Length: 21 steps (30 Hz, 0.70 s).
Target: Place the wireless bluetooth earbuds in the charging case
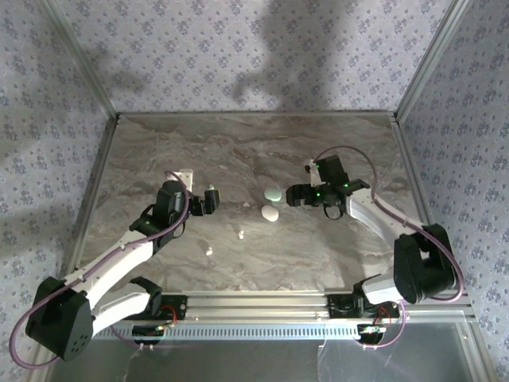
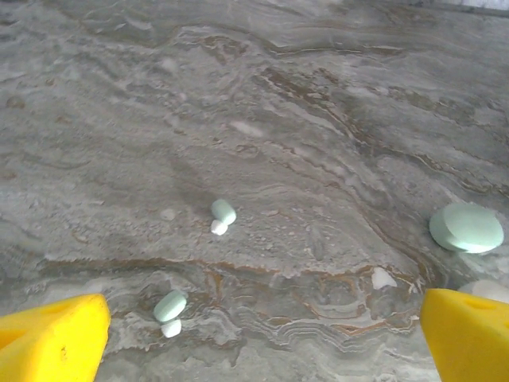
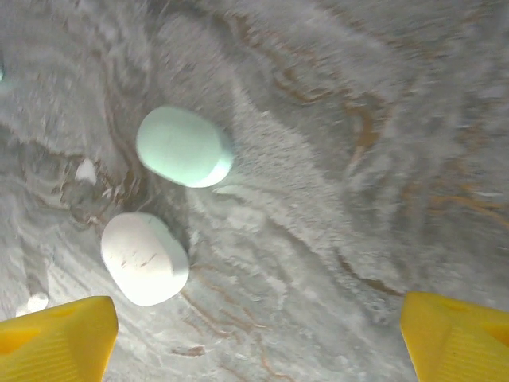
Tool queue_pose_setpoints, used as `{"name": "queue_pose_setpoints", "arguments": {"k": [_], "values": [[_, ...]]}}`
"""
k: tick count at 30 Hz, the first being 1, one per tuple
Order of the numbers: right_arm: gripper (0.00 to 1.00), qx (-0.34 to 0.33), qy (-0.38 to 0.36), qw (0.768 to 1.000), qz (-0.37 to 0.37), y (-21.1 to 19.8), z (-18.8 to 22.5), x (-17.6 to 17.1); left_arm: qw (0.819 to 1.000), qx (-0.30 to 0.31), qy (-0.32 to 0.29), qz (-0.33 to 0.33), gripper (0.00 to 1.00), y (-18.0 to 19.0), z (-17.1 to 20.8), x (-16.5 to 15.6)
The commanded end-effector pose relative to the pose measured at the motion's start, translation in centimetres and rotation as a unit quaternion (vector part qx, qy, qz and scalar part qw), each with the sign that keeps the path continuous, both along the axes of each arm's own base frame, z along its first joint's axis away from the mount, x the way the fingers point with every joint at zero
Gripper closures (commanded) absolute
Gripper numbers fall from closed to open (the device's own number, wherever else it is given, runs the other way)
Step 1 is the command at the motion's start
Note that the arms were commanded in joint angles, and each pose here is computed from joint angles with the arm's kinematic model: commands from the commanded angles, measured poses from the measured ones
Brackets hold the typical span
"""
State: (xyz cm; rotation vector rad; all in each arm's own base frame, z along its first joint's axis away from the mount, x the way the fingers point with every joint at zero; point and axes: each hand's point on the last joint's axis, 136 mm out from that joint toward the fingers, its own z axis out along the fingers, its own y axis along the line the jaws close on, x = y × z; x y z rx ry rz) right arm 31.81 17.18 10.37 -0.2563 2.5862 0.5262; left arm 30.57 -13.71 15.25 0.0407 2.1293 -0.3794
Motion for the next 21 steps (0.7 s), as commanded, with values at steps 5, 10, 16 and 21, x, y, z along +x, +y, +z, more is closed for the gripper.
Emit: {"name": "queue_pose_setpoints", "arguments": {"k": [5, 10, 16, 21], "values": [[0.17, -0.016, 0.049, 0.994, 0.095, 3.9, -1.5, -1.4, 0.995, -0.067, -0.039, 0.056, 0.00, 2.3, 1.4, 0.0], [0.17, -0.041, 0.071, 0.988, 0.127, 5.6, -3.0, -1.9, 0.992, -0.080, -0.072, 0.068, 0.00, 3.0, 1.2, -0.4], [0.17, -0.075, 0.088, 0.982, 0.147, 7.3, -4.4, -1.7, 0.991, -0.099, -0.073, 0.046, 0.00, 2.2, 1.9, -0.8], [0.17, -0.089, 0.090, 0.978, 0.165, 8.8, -4.6, -1.6, 0.991, -0.100, -0.074, 0.052, 0.00, 2.5, 1.9, -0.9]]}}
